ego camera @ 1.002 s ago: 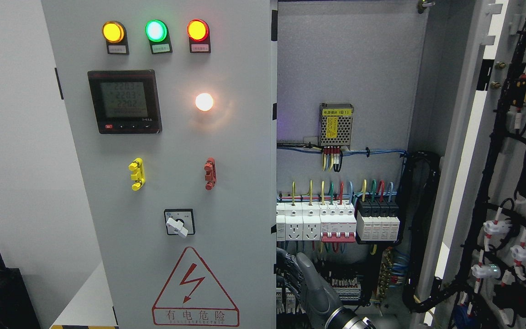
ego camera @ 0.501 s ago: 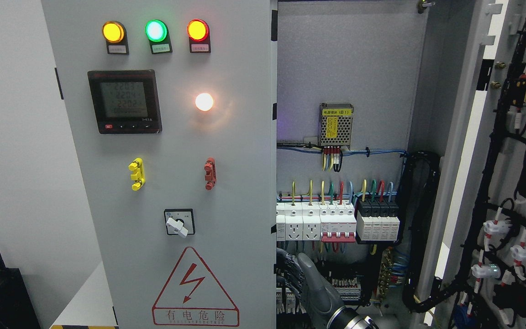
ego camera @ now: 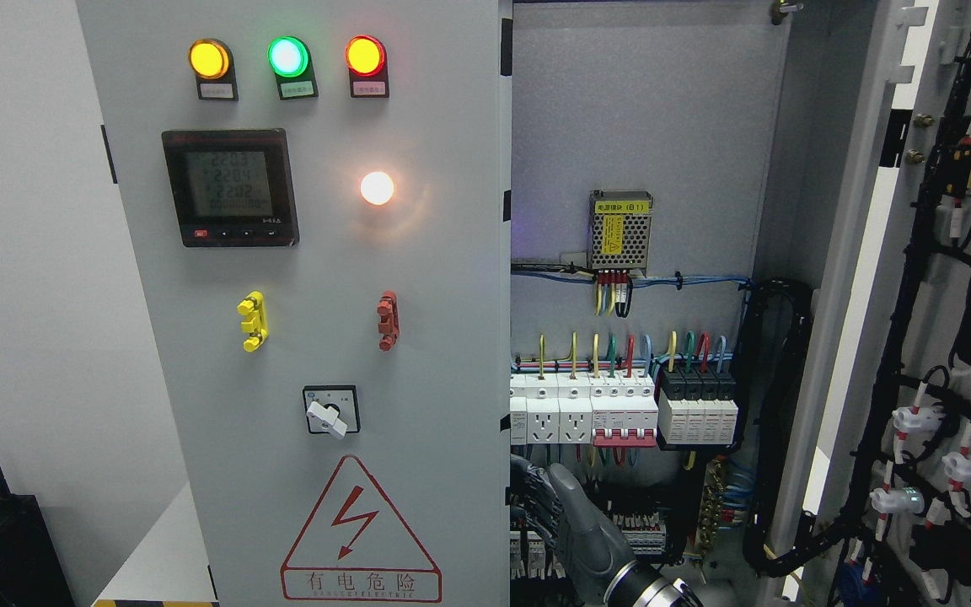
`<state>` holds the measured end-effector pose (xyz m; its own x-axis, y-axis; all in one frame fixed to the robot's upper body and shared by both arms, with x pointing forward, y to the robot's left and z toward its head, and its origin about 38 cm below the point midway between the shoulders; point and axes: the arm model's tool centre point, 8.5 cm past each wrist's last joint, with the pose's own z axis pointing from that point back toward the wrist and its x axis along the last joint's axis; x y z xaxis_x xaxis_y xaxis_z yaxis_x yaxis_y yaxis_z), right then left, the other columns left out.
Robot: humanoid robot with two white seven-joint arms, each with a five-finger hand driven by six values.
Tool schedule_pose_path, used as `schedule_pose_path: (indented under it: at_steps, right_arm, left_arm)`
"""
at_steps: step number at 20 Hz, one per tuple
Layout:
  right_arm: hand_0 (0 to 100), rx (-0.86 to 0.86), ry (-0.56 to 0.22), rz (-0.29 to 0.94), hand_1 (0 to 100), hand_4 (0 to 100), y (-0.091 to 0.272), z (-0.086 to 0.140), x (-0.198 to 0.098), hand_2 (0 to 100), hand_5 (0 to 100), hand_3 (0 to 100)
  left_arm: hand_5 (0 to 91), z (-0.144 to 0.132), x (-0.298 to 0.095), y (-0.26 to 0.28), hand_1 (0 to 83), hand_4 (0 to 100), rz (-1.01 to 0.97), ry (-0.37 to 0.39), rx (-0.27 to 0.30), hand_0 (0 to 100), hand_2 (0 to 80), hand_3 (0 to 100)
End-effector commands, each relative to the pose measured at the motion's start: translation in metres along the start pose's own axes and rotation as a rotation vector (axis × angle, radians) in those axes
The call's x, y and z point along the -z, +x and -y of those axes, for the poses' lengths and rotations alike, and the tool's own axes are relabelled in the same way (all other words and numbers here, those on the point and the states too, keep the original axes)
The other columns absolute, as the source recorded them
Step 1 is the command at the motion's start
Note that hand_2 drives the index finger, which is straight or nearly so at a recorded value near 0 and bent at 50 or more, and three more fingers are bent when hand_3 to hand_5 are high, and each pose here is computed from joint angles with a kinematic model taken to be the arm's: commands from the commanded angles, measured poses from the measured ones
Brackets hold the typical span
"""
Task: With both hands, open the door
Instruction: 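Reach the right hand behind the edge of the indicator-light door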
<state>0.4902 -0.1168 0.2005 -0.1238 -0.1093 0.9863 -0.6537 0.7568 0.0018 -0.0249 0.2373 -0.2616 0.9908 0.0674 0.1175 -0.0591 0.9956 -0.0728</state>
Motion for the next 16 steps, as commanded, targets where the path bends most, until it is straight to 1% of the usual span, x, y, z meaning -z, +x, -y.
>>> schedule_pose_path:
  at_steps: [1,5,8,16]
  right_arm:
    - [0,-0.004,0.017,-0.001,0,0,0.0008,-0.0019,0.0011,0,0,0]
    - [0,-0.005,0.025,0.002,0,0,0.0020,-0.0031,0.0019,0,0,0]
    - [0,-0.011,0.051,0.007,0,0,0.0062,-0.0041,0.0042,0,0,0]
    - [0,-0.008,0.054,-0.005,0,0,0.0055,-0.0042,0.0046,0,0,0]
  left_arm:
    - [0.0,0.0004,0.0007,0.0035,0.0,3,0.010,-0.002,0.002,0,0.0,0]
    - [0.0,0.0004,0.0007,0.0036,0.0,3,0.010,-0.001,0.001,0,0.0,0]
    - [0.0,0.0004,0.0007,0.0036,0.0,3,0.010,-0.001,0.001,0,0.0,0]
    - [0.0,0.0004,0.0007,0.0036,0.0,3,0.010,-0.001,0.001,0,0.0,0]
